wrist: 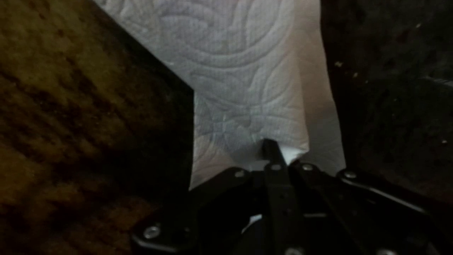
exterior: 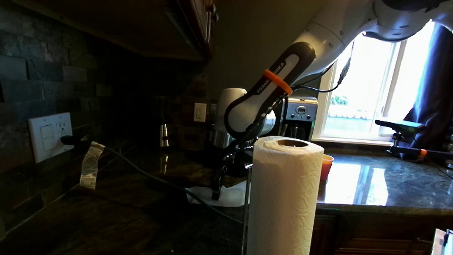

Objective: Use the napkin to wipe the countertop

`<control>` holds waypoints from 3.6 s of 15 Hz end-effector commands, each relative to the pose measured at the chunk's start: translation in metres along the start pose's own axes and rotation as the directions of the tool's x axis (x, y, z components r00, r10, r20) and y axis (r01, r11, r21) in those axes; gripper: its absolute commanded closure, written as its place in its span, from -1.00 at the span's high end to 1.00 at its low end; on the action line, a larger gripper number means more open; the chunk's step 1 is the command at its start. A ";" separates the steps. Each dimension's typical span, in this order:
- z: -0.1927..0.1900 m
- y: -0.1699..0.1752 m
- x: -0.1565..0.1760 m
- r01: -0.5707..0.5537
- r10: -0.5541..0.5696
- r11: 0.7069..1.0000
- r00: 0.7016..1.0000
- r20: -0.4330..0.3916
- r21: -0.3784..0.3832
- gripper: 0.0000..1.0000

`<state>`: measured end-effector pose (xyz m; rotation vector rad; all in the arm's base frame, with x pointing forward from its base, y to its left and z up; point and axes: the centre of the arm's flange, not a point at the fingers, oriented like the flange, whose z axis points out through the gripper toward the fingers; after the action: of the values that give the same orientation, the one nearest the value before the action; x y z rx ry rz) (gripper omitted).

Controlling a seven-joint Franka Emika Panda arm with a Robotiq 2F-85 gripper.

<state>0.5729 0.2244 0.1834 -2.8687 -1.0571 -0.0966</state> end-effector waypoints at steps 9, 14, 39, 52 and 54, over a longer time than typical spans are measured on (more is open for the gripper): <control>0.022 -0.024 0.005 0.141 -0.138 0.974 0.990 -0.032 0.179 -0.99; 0.027 -0.029 0.000 0.204 -0.206 0.946 0.978 -0.017 0.251 -0.99; -0.067 -0.037 -0.053 0.057 -0.041 0.968 0.997 -0.070 0.246 -0.99; -0.102 -0.008 -0.128 -0.328 0.339 0.937 0.937 0.086 -0.122 -0.99; -0.094 0.001 -0.138 -0.361 0.381 0.909 0.922 0.064 -0.210 -0.99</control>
<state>0.4771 0.1342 0.2734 -3.1017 -0.6007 -0.0200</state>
